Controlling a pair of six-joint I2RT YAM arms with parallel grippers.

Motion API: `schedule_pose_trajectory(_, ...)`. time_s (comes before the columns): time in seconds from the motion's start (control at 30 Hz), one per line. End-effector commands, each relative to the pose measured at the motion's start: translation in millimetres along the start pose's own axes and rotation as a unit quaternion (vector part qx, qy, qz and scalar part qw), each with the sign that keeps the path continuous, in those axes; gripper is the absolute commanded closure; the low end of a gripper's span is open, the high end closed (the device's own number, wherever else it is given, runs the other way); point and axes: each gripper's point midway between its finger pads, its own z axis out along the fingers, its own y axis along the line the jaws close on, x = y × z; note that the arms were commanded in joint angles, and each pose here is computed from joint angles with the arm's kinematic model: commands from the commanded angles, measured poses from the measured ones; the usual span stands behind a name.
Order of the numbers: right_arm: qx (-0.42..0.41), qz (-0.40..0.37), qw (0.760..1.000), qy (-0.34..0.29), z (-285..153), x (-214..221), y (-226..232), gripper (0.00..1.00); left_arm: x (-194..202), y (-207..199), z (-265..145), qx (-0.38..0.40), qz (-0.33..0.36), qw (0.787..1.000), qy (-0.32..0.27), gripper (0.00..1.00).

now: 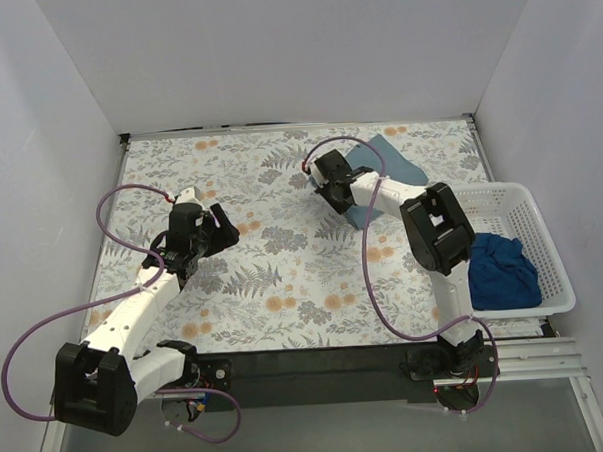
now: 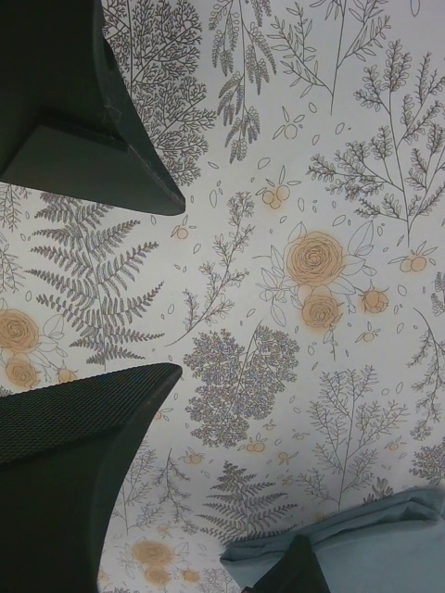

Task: Fold and stack the t-shirts
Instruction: Neatly place the folded tshirt to the corner

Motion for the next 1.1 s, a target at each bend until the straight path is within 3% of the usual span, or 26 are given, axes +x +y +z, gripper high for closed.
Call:
schedule_pose_trajectory(0.0, 0.075, -0.022, 0.996, 0.033, 10, 9, -27, 0.99, -6, -1, -3, 0.005, 0.005, 1.0, -0.012, 0.36)
schedule_pose_trajectory(0.4, 0.173, 0.081, 0.979, 0.07, 38, 16, -121, 0.99, 5, 4, 6, -0.005, 0.009, 1.0, 0.01, 0.37)
schedule_pose_trajectory(0.7, 0.219, 0.179, 0.957, 0.061, 46, 16, -182, 0.99, 14, 9, 16, -0.017, 0.013, 0.999, 0.031, 0.37)
schedule_pose_trajectory(0.87, 0.188, 0.215, 0.956, 0.067, 45, 25, -175, 0.99, 16, 10, 19, -0.019, 0.014, 0.999, 0.038, 0.37)
schedule_pose_trajectory(1.07, 0.117, 0.245, 0.96, 0.06, 34, 16, -122, 0.99, 16, 10, 17, -0.018, 0.014, 0.999, 0.037, 0.37)
